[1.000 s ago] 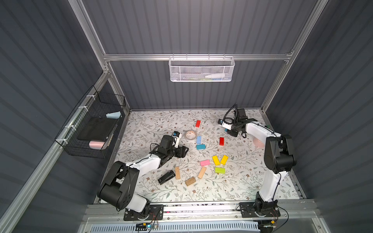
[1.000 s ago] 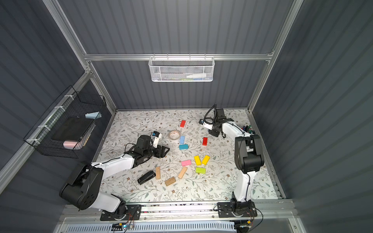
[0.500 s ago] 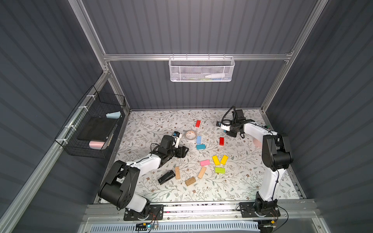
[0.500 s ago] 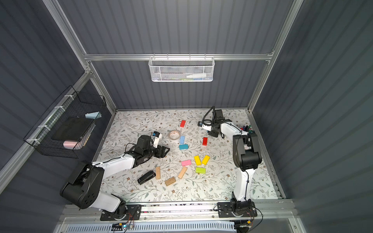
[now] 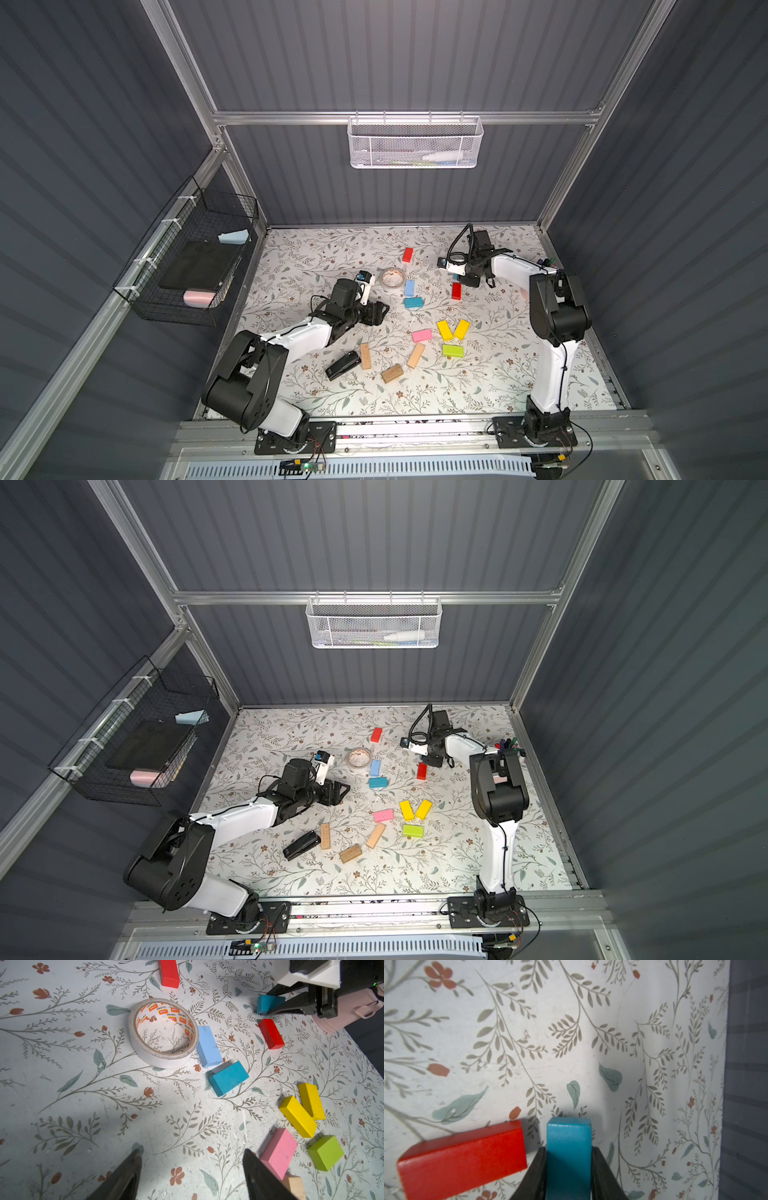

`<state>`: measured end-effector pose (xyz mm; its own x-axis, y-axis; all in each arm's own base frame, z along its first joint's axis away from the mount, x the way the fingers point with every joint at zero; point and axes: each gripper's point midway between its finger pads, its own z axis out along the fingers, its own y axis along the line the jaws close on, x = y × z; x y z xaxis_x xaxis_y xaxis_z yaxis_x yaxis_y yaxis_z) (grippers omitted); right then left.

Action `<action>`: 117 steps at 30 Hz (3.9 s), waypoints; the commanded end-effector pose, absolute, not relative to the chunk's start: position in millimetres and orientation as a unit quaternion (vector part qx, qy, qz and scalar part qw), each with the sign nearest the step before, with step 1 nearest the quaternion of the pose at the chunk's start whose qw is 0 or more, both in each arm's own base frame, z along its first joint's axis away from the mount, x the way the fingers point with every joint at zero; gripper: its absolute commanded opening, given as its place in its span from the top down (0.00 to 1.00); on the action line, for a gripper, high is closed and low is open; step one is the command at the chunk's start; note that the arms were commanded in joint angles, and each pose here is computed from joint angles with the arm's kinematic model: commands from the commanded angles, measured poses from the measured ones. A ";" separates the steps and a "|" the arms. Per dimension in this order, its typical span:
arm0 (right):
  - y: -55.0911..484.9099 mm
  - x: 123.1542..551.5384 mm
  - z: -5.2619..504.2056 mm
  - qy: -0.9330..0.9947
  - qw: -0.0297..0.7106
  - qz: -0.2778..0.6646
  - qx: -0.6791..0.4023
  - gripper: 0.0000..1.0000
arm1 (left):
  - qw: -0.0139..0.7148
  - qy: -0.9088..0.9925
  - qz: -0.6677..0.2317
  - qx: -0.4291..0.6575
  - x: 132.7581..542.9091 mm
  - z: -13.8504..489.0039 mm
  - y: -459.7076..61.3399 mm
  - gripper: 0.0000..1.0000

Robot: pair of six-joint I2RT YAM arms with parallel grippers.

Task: Assemble the letter c with building blocks
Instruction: Place the building block at the center of the board, then assemble the building block at the center of the board.

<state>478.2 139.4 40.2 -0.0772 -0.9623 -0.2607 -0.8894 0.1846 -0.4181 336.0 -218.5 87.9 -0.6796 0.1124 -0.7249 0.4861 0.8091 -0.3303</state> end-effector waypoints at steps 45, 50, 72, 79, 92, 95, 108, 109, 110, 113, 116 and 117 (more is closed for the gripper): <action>137.1 483.4 61.3 0.735 0.260 -0.100 -0.618 0.55 | 0.366 0.877 -0.247 0.189 337.1 88.4 -224.6 0.25; 130.8 482.3 95.6 0.756 0.297 -0.097 -0.575 0.53 | 0.368 0.876 -0.247 0.190 336.3 90.4 -224.7 0.25; 126.9 481.2 142.6 0.887 0.436 0.130 0.074 0.45 | 0.375 0.874 -0.243 0.189 334.3 94.4 -222.1 0.25; 132.0 477.2 102.9 0.914 0.374 0.067 0.141 0.21 | 0.376 0.874 -0.243 0.188 333.9 95.9 -221.4 0.25; 134.1 463.0 68.5 0.935 0.321 0.037 0.144 0.33 | 0.369 0.878 -0.241 0.188 334.4 92.5 -221.8 0.25; 140.1 456.1 62.1 0.943 0.305 0.042 0.128 0.40 | 0.369 0.878 -0.241 0.188 334.6 92.6 -221.9 0.24; 157.2 431.0 39.6 0.957 0.271 0.034 0.099 0.50 | 0.371 0.878 -0.237 0.188 334.2 94.0 -220.2 0.24; 157.0 429.5 38.0 0.958 0.269 0.033 0.099 0.51 | 0.371 0.878 -0.237 0.188 334.0 94.4 -220.1 0.24; 157.5 429.1 37.7 0.958 0.269 0.032 0.098 0.52 | 0.372 0.878 -0.237 0.188 334.1 94.8 -220.0 0.24; 156.0 426.6 33.3 0.960 0.262 0.026 0.098 0.54 | 0.371 0.878 -0.237 0.188 333.9 95.1 -220.0 0.24; 154.3 423.0 27.2 0.962 0.255 0.020 0.096 0.55 | 0.371 0.878 -0.237 0.188 334.1 95.1 -220.0 0.24; 153.7 422.5 24.7 0.963 0.253 0.018 0.095 0.55 | 0.371 0.878 -0.236 0.188 334.0 94.9 -219.8 0.24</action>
<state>434.3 160.3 43.8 -0.8274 0.2037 -0.5234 0.1584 0.9787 0.1305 333.6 -218.7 84.8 -0.6752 0.1378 -0.7246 0.4887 0.8194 -0.2995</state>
